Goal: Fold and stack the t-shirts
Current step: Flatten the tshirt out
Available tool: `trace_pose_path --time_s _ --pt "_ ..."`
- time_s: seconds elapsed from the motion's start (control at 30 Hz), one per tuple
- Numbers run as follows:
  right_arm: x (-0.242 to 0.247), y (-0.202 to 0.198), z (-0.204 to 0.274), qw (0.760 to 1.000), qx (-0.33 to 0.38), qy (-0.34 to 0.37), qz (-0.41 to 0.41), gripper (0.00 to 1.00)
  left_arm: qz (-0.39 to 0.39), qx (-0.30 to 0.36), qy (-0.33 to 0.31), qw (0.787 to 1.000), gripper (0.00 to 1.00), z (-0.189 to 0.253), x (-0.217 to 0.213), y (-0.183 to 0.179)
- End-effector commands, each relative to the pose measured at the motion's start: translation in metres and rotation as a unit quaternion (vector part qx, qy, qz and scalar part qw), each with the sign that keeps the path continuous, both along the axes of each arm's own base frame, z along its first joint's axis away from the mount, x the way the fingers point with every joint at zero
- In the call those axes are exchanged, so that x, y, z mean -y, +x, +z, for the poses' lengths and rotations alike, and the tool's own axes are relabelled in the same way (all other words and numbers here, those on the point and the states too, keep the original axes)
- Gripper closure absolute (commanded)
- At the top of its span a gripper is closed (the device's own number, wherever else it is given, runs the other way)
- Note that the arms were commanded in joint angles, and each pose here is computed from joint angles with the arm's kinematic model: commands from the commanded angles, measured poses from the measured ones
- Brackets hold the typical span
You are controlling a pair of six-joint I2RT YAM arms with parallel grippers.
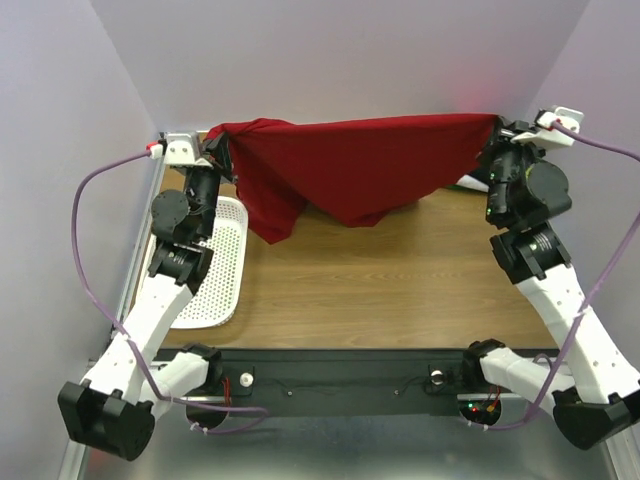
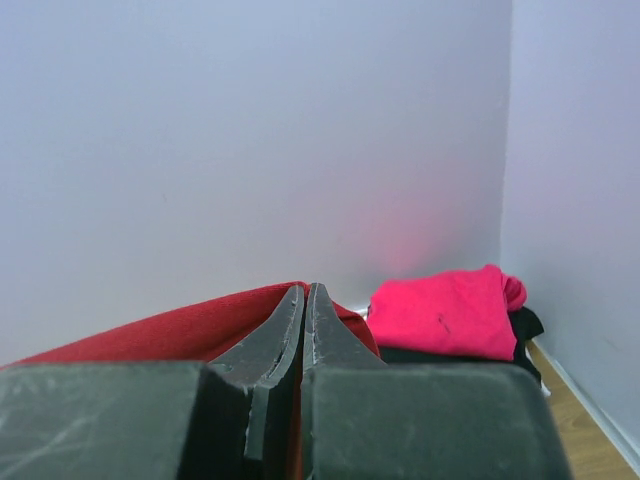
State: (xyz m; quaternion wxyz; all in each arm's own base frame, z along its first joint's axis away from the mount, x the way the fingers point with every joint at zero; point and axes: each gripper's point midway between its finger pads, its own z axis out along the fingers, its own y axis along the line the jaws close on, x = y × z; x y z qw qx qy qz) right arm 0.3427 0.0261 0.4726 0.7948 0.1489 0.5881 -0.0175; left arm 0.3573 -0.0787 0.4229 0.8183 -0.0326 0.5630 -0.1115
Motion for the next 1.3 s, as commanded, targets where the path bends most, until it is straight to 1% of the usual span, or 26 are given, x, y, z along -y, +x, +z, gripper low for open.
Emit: trace_pose_path --time_s 0.0,0.07,0.1,0.27,0.3,0.47,0.57,0.6,0.63,0.67,0.73,0.77,0.8,0.83,0.87,0.97,1.0,1.1,1.2,1.27 --pt "0.015 -0.027 0.033 0.999 0.045 0.005 -0.010 1.00 -0.044 0.101 0.007 0.994 1.00 0.076 0.003 -0.047" --pt "0.016 -0.038 0.044 0.998 0.059 0.006 0.001 1.00 -0.065 0.104 0.014 0.992 1.00 0.080 0.009 -0.056" --pt "0.015 -0.040 0.046 0.998 0.059 0.005 0.004 1.00 -0.090 0.116 0.023 0.989 1.00 0.087 0.016 -0.066" --pt "0.019 -0.062 0.070 0.997 0.081 0.002 0.015 1.00 -0.125 0.128 0.026 0.983 1.00 0.100 0.022 -0.092" --pt "0.022 -0.070 0.078 0.996 0.090 0.003 0.017 1.00 -0.141 0.138 0.028 0.980 1.00 0.107 0.025 -0.103" --pt "0.015 -0.081 0.100 0.992 0.115 -0.011 0.043 1.00 -0.194 0.149 0.046 0.969 1.00 0.116 0.042 -0.116" --pt "0.002 -0.064 0.101 0.992 0.105 -0.026 0.063 1.00 -0.199 0.132 0.051 0.970 1.00 0.112 0.050 -0.098" --pt "-0.001 -0.055 0.097 0.993 0.097 -0.028 0.063 1.00 -0.197 0.118 0.051 0.972 1.00 0.107 0.053 -0.082" --pt "-0.008 -0.038 0.088 0.994 0.079 -0.031 0.063 1.00 -0.193 0.109 0.053 0.974 1.00 0.104 0.054 -0.072" --pt "-0.007 -0.027 0.081 0.996 0.066 -0.029 0.052 1.00 -0.187 0.093 0.052 0.977 1.00 0.097 0.057 -0.055" --pt "-0.010 -0.008 0.066 0.998 0.042 -0.028 0.040 1.00 -0.183 0.079 0.052 0.979 1.00 0.089 0.059 -0.037" --pt "-0.016 0.014 0.049 0.999 0.016 -0.034 0.037 1.00 -0.180 0.077 0.053 0.979 1.00 0.088 0.059 -0.029" --pt "-0.015 0.022 0.044 0.999 0.009 -0.031 0.029 0.99 -0.178 0.064 0.053 0.980 1.00 0.080 0.062 -0.013" --pt "-0.017 0.033 0.036 0.999 -0.002 -0.031 0.026 1.00 -0.175 0.058 0.053 0.981 1.00 0.077 0.061 -0.005" --pt "-0.021 0.051 0.024 0.999 -0.017 -0.033 0.027 1.00 -0.170 0.048 0.052 0.983 1.00 0.071 0.060 0.012" --pt "-0.012 0.080 0.012 0.999 -0.029 -0.020 0.023 0.99 -0.165 0.041 0.049 0.984 1.00 0.068 0.058 0.036" --pt "-0.007 0.096 0.007 0.999 -0.036 -0.016 0.016 1.00 -0.168 0.034 0.050 0.984 1.00 0.064 0.058 0.051" --pt "-0.003 0.117 0.011 0.999 -0.037 -0.020 0.008 1.00 -0.179 0.037 0.059 0.981 1.00 0.070 0.061 0.073" --pt "-0.006 0.123 0.021 0.999 -0.028 -0.026 0.014 1.00 -0.197 0.051 0.070 0.976 1.00 0.080 0.069 0.077" --pt "-0.007 0.118 0.031 0.999 -0.017 -0.027 0.022 1.00 -0.207 0.065 0.074 0.973 1.00 0.091 0.072 0.072"
